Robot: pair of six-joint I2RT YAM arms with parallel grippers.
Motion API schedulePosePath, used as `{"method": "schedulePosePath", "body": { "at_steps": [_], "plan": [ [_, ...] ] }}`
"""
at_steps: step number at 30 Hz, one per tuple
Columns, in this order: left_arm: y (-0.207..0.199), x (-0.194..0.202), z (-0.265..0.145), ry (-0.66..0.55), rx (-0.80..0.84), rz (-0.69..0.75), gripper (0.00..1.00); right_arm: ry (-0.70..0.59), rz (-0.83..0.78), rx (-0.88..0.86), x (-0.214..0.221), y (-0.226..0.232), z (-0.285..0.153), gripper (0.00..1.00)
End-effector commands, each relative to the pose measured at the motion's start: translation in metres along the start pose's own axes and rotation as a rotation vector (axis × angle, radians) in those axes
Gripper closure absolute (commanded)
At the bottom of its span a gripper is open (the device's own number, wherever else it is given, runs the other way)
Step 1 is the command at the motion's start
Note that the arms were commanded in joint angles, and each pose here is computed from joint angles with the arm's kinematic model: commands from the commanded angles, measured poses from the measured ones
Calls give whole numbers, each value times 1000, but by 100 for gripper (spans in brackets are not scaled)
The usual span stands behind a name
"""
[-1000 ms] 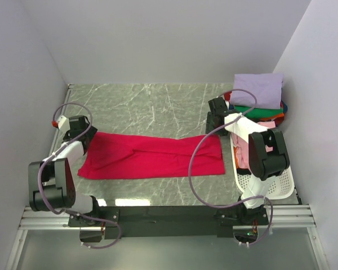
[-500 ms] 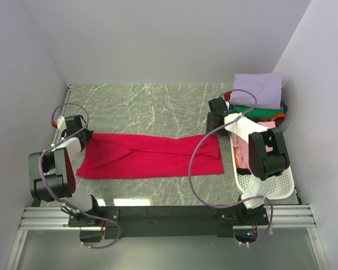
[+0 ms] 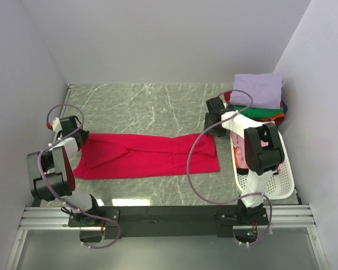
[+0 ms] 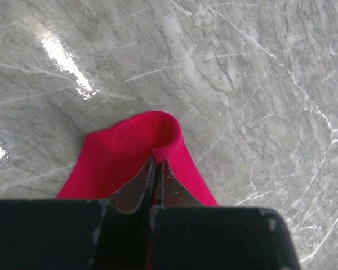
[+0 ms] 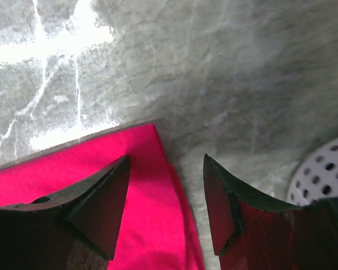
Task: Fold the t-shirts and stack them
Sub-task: Fold the tshirt
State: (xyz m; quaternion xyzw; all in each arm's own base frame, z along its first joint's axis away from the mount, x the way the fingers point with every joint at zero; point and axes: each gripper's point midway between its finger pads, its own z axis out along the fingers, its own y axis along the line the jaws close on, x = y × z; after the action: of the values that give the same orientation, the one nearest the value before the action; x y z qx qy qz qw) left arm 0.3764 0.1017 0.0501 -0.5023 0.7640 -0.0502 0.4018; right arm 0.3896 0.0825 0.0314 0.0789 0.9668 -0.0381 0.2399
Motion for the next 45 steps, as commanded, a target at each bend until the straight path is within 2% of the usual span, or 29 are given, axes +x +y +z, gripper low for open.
{"method": "schedulePosePath", "body": {
  "at_steps": [1,5,8,9,12,13,14,16,18,29,31,35,41,43,44,45],
  "plan": [
    [-16,-17,2,-37,53,8,100,-26,10,-45,-15,17,1,39],
    [-18,-18,2,-38,56,7,100,-7,11,-72,-15,25,7,41],
    [-19,-20,2,-39,61,5,99,12,9,-105,-12,31,9,48],
    [-19,-20,3,-38,62,6,99,23,8,-125,-9,34,9,56],
    [-20,-22,4,-34,67,-2,100,37,8,-138,-5,36,11,70],
    [-21,-22,4,-33,70,-6,99,42,8,-146,-4,37,12,81],
    [-21,-23,4,-33,72,-7,99,38,10,-148,-5,38,11,88],
    [-22,-26,4,-39,76,-14,99,23,9,-135,-11,37,10,96],
    [-25,-32,3,-45,90,-23,99,11,19,-111,-18,30,8,99],
    [-62,-53,9,-46,215,-6,99,-73,117,-94,-72,9,14,100],
    [-70,-44,18,7,248,16,99,-75,125,-98,-79,10,17,100],
    [-89,-45,28,31,296,35,99,-78,132,-100,-89,12,22,100],
    [-108,-28,39,66,286,131,99,-99,149,-96,-108,10,25,100],
    [-106,-26,39,63,264,139,91,-109,146,-120,-111,14,21,100],
    [-104,-26,38,53,249,141,81,-109,140,-132,-110,16,20,100],
    [-106,-32,32,32,248,143,76,-125,138,-150,-115,17,12,98]
  ]
}}
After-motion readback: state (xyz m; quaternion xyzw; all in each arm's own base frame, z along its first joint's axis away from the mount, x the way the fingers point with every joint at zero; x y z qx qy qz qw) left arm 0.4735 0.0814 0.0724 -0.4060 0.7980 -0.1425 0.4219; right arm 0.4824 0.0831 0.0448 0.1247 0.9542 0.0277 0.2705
